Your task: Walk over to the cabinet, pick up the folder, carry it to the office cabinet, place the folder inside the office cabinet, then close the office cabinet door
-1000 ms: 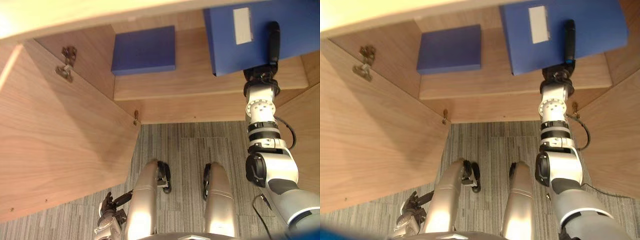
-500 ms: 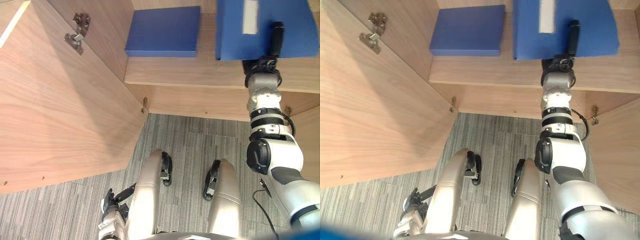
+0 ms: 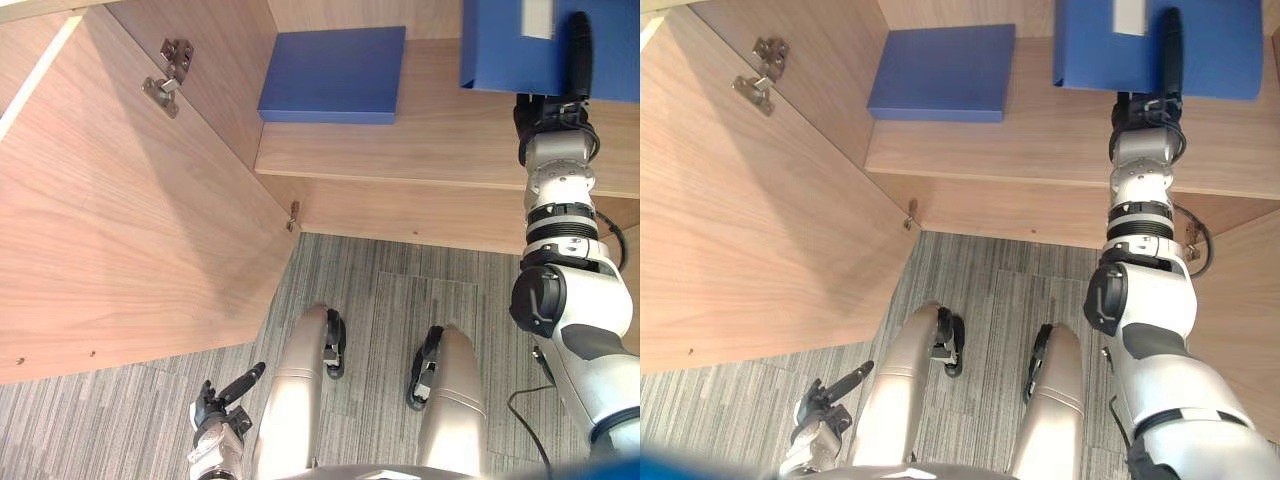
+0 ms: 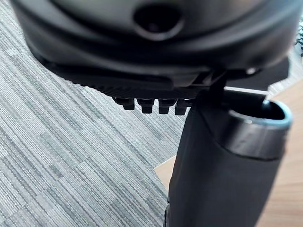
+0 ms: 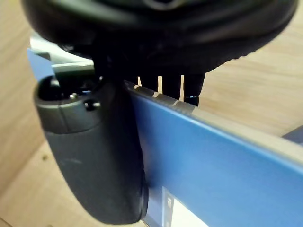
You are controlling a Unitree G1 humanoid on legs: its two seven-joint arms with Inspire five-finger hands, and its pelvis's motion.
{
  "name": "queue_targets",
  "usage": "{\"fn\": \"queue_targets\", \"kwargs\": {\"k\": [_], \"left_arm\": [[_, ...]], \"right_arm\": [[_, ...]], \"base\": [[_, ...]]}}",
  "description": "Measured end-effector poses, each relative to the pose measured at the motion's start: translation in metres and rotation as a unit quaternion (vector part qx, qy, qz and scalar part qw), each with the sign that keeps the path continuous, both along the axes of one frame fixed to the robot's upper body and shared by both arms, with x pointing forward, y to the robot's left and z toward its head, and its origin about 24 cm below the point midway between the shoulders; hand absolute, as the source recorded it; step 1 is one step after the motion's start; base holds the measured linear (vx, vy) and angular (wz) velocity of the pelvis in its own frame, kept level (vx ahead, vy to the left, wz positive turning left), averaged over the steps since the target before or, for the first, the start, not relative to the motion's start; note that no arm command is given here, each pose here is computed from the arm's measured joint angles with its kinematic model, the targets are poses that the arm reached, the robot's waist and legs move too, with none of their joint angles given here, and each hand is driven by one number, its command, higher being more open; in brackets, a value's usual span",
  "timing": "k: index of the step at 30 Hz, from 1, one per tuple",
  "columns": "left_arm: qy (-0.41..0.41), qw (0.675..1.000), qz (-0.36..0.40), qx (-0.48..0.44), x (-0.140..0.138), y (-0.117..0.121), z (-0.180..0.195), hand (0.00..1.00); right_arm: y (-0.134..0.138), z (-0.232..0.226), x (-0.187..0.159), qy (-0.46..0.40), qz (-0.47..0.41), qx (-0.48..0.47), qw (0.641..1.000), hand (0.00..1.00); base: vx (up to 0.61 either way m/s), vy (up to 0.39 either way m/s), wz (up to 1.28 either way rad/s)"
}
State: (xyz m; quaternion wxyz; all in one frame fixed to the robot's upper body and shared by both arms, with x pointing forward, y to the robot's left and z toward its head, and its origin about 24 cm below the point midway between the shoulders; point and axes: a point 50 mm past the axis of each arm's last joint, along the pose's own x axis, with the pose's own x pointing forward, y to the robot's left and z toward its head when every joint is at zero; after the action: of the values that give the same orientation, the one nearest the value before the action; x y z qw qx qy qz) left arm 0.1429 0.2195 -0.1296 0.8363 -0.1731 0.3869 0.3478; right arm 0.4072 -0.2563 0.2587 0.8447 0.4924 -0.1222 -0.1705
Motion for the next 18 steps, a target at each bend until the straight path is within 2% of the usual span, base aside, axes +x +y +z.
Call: {"fn": "queue_targets", "kwargs": {"k": [5, 7, 14, 18], "left_arm": [[-0.001, 1.000, -0.007, -0.009, -0.005, -0.001, -0.002, 1.00], [-0.004, 1.000, -0.011, -0.012, -0.004, -0.001, -0.002, 1.00], [-0.018, 1.000, -0.021, -0.014, -0.001, -0.001, 0.000, 1.00], [-0.032, 0.999, -0.023, -0.003, 0.003, 0.003, 0.006, 1.00]], "right_arm": [[0.018, -0.008, 0.008, 0.053, 0.052, -0.156, 0.985, 1.00], [0.022, -0.009, 0.010, 0.063, 0.062, -0.177, 0.980, 1.00], [0.019, -0.006, 0.009, 0.052, 0.075, -0.176, 0.980, 1.00], [0.016, -0.004, 0.008, 0.038, 0.079, -0.143, 0.986, 1.00]], "base": [[0.02, -0.029, 0.00], [0.00, 0.000, 0.00], [0.03, -0.014, 0.00], [0.00, 0.000, 0.00]]}}
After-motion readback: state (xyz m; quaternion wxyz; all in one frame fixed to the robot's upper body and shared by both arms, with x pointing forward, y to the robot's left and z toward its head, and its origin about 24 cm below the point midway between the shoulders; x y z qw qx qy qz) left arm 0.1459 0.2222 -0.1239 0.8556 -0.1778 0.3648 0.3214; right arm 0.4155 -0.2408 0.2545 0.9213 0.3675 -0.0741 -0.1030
